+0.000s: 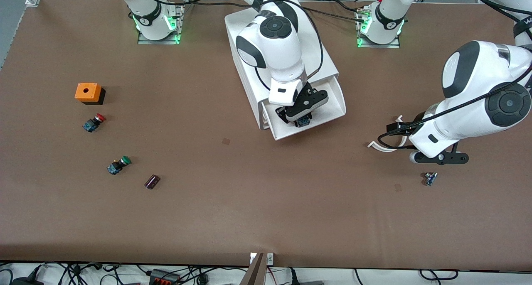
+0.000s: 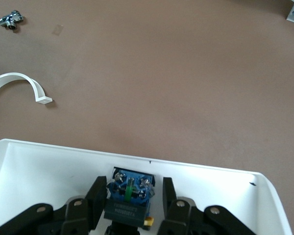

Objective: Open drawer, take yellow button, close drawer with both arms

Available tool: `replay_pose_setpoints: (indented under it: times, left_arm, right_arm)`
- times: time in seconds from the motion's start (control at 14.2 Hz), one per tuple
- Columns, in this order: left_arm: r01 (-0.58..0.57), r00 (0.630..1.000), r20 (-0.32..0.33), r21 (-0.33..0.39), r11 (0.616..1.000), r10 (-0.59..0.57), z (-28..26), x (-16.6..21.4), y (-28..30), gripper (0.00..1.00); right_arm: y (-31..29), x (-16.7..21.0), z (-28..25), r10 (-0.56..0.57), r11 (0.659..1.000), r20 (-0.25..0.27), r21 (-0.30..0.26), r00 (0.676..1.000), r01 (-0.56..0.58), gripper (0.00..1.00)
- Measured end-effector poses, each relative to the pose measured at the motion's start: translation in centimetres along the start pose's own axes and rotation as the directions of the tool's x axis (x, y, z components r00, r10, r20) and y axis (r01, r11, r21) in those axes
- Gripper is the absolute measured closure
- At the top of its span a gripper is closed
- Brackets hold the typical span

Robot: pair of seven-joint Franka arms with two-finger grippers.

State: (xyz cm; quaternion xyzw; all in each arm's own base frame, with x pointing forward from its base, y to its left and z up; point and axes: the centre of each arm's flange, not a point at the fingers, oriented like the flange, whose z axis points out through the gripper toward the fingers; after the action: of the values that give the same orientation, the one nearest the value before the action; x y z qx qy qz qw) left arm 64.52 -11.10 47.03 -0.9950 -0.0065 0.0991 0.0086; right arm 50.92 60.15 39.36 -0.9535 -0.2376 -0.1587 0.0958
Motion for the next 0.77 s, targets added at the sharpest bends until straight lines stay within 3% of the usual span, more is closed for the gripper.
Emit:
replay_pose_setpoints:
  times: [0.28,0.35,0.42,0.63,0.77]
  left_arm:
    - [0.015,1.0,0.0,0.0,1.0,-0.015,0.0,0.0,0.0,0.0]
    - [0.032,0.999,0.0,-0.002,0.999,-0.032,0.0,0.0,0.1,0.0]
    - [0.05,0.999,0.002,-0.007,0.999,-0.05,0.0,0.0,0.2,0.0]
    - [0.068,0.998,0.01,-0.036,0.997,-0.067,0.0,-0.1,0.5,0.0]
    - [0.077,0.997,0.033,-0.1,0.992,-0.074,0.0,-0.3,1.0,0.0]
  right_arm:
    - [0.0,-0.1,0.5,0.0,1.0,0.006,-0.003,1.0,0.0,0.47]
    - [0.0,-0.2,0.6,0.0,1.0,0.007,-0.003,1.0,0.0,0.49]
    - [0.0,-0.1,0.6,0.0,1.0,0.006,-0.003,1.0,0.0,0.58]
    - [-0.1,0.1,0.2,0.0,1.0,-0.003,0.001,1.0,0.0,0.58]
    - [-0.2,0.5,-0.5,0.0,1.0,-0.017,0.007,1.0,0.0,0.58]
